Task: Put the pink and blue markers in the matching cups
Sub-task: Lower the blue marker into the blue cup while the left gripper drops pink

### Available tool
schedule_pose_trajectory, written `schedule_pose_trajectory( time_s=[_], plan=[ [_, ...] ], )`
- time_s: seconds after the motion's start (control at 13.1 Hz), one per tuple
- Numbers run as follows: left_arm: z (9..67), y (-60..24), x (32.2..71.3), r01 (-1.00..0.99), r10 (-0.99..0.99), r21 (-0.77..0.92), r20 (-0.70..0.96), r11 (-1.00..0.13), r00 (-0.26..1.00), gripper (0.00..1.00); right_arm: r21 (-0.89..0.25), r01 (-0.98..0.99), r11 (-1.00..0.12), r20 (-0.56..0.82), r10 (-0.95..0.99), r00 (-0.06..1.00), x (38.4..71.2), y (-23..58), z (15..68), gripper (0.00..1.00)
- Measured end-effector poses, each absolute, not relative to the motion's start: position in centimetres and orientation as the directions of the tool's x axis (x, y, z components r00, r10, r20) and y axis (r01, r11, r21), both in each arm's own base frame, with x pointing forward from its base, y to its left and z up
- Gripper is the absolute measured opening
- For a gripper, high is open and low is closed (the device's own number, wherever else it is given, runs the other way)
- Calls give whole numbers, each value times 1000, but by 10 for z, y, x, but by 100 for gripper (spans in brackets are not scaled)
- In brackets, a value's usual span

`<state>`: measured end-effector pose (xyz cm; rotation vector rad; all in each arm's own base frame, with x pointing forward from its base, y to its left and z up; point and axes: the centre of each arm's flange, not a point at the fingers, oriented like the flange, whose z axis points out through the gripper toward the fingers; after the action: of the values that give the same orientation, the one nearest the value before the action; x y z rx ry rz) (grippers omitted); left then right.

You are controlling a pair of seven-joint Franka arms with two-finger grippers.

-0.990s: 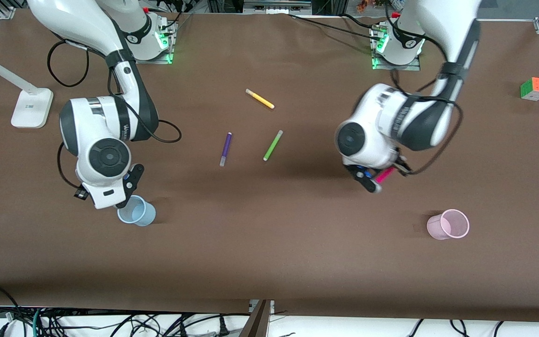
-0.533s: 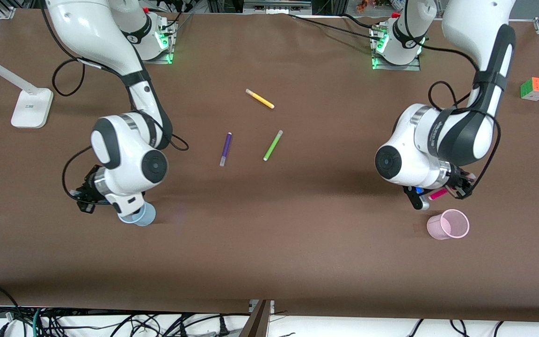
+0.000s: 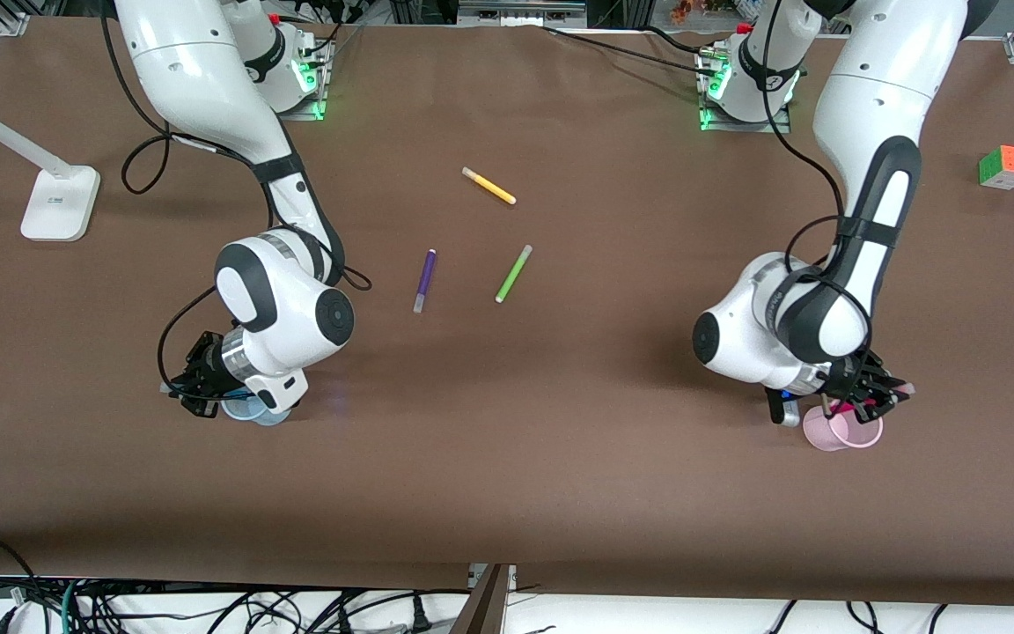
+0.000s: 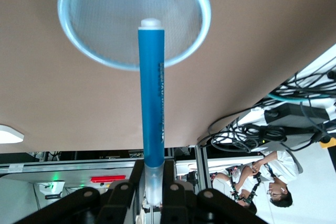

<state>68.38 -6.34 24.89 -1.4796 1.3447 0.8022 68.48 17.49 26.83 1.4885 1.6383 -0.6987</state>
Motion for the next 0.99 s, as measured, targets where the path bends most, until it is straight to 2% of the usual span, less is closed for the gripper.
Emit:
schedule_pose_trajectory(
  time_s=[0.08,0.15,0.46,0.69,0.76,0.99],
  plan=[
    [252,-60,687,-976,-356,-213,-917,54,180,18,113,980,167,-837,547,3,685,177,264,17],
    [254,-60,688,-976,-357,-211,-917,56,178,18,119,976,181,-831,556,-2,687,179,261,23],
    [253,-59,688,-977,-357,-208,-918,55,175,18,162,970,182,-814,581,27,692,184,267,66],
    [242,-47,687,-981,-352,-192,-921,40,166,18,256,966,33,-706,689,164,701,193,298,98],
    [239,-44,687,-982,-352,-187,-922,38,162,22,273,961,-46,-652,726,220,704,192,313,100],
    [238,-51,687,-982,-365,-188,-917,36,162,55,304,882,-361,-435,771,466,714,167,361,100]
  ],
)
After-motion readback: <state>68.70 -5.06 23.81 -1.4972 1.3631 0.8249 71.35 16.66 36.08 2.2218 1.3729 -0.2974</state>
